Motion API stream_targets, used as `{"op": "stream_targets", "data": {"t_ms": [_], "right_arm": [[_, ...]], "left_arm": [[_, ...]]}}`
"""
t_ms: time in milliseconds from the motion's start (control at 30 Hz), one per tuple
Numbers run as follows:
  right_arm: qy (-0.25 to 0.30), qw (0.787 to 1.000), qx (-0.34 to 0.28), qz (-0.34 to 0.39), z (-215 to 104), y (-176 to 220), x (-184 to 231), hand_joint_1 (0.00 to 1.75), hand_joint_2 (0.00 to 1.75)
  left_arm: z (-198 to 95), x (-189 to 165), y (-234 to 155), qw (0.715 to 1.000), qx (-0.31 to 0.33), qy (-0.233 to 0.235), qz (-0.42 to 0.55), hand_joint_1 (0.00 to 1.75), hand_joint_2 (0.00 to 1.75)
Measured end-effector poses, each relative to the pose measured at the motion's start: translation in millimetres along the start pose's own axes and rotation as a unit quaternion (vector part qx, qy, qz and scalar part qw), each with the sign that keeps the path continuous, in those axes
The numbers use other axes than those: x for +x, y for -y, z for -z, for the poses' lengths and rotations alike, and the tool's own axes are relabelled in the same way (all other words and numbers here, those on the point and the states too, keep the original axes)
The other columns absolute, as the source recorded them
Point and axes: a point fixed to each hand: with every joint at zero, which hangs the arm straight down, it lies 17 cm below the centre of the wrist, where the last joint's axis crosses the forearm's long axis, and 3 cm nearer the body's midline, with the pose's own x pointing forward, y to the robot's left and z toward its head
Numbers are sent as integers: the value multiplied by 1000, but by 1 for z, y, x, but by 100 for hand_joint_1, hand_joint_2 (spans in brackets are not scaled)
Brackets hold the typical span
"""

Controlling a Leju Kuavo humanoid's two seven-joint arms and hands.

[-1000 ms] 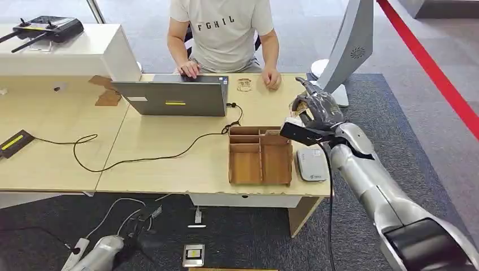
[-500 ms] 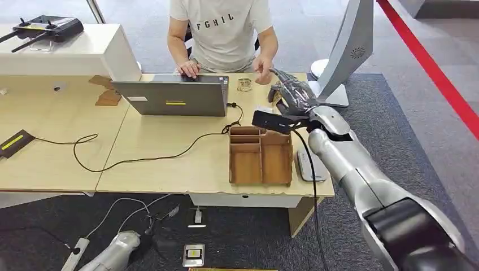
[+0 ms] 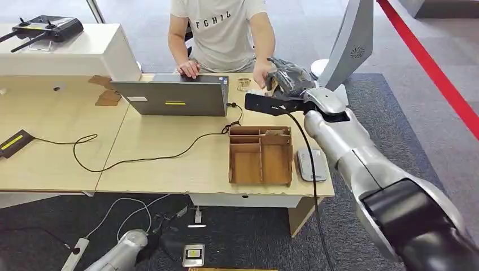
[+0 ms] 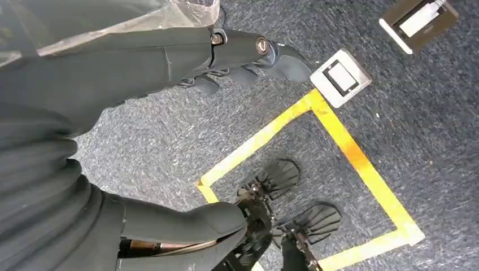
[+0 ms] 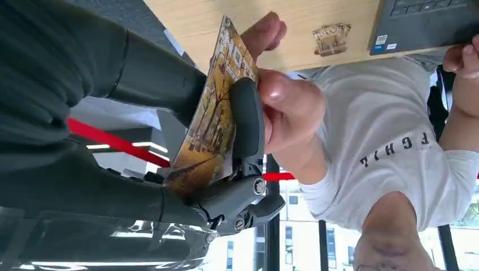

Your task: Pass the card to the sensor for recognition and then transmit it.

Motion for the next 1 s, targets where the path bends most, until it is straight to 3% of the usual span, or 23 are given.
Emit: {"op": "stream_targets", "data": {"t_ms": [300, 333, 367, 667, 867, 1000], "right_arm": [[-4, 1000, 15, -3, 0, -15, 5, 175, 175], [-5, 1000, 16, -4, -1, -17, 4, 0, 175], [-6, 1000, 16, -5, -1, -19, 4, 0, 0], [4, 1000, 3, -27, -4, -21, -1, 0, 0], [4, 996, -41, -73, -3, 16, -19, 0, 0], [17, 985, -98, -138, -3, 70, -33, 0, 0]], "left_arm": [[0, 10, 7, 1000, 7, 11, 4, 0, 175], [0, 11, 8, 1000, 7, 12, 5, 0, 175], [0, 11, 8, 1000, 8, 13, 7, 0, 175], [0, 12, 10, 999, 11, 18, 28, 0, 175], [-1, 12, 12, 999, 6, 19, 35, 0, 175], [-1, 11, 13, 999, 1, 19, 37, 0, 175]]}}
